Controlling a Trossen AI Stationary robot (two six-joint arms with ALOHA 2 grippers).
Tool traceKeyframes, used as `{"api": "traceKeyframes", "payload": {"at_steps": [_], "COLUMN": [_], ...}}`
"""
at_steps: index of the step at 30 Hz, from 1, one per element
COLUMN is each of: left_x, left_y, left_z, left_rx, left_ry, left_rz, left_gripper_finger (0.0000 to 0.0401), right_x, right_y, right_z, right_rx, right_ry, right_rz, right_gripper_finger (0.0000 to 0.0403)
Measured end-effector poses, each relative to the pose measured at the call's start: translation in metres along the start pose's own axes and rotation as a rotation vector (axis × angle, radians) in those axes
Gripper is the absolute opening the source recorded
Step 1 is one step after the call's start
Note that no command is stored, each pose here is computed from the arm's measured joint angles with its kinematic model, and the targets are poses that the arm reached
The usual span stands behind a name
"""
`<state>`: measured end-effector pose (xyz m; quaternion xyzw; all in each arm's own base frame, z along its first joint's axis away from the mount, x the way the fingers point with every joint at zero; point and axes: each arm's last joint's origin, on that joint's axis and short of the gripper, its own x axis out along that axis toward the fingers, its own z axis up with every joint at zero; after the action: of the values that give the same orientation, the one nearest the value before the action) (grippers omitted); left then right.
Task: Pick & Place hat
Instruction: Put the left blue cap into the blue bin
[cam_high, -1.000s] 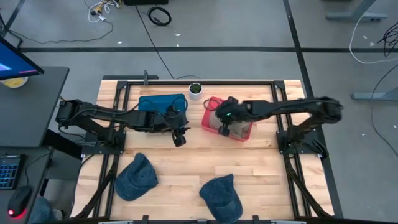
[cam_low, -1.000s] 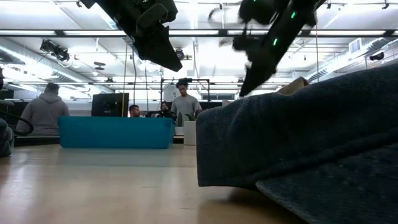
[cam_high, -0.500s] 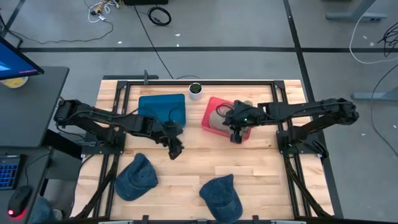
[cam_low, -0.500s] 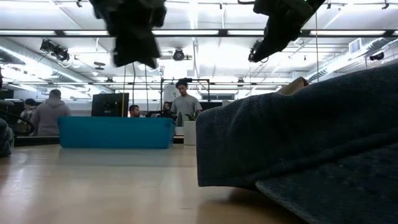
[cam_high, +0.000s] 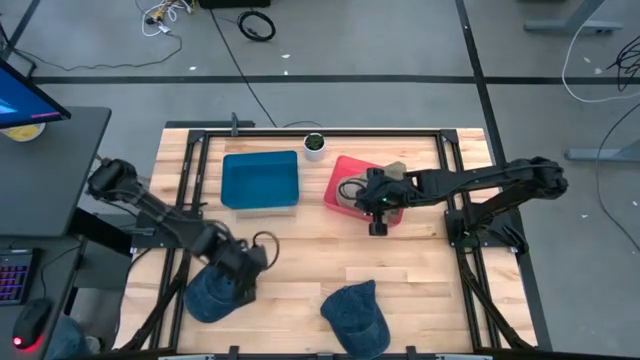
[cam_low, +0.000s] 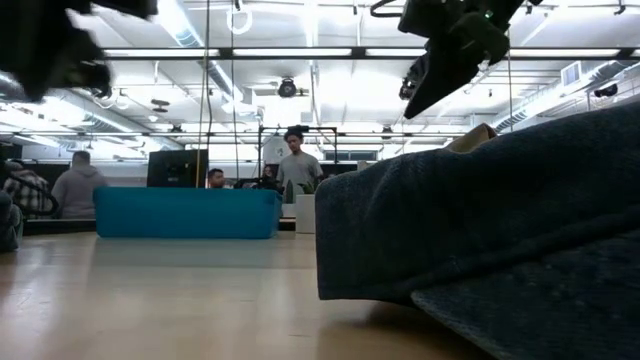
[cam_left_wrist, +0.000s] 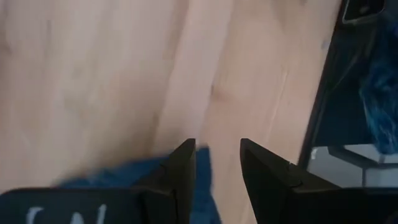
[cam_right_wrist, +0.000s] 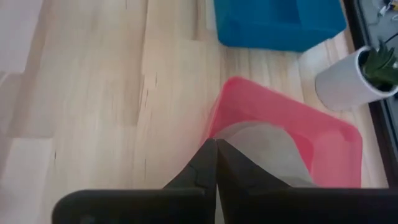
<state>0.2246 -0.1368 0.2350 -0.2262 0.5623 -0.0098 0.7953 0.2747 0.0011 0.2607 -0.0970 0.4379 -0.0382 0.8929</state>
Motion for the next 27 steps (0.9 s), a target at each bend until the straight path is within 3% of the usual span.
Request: {"api": "traceKeyframes", "payload": {"at_steps": [5,13,18,27], "left_x": [0.0,-0.002,0.005,0.044], "left_y": [-0.009,-0.007,-0.01,-0.018], "left_z": [-0.02,-0.046,-0.059,-0.068], "left_rx": [-0.108,-0.077,-0.054,-0.04], "left_ry": [0.047,0.157,0.205,0.257], "left_rz": [0.037,0.163,0.224,0.313], "left_gripper_finger": [0.0165,0.0226,0.0224,0.0218], "right_x": [0.002,0.003,0.003,0.003], "right_y": [0.0,-0.001,-0.001,-0.001], "right_z": [0.003,0.009,0.01,0.01], "right_rx": [-0.023,-0.04,-0.055,-0.055], "right_ry": [-0.026,-0.08,-0.098,-0.099], "right_rz": [-0.004,-0.012,-0.016,-0.016], "right_gripper_finger": [0.0008,0.0008,0.0008,0.0008]}}
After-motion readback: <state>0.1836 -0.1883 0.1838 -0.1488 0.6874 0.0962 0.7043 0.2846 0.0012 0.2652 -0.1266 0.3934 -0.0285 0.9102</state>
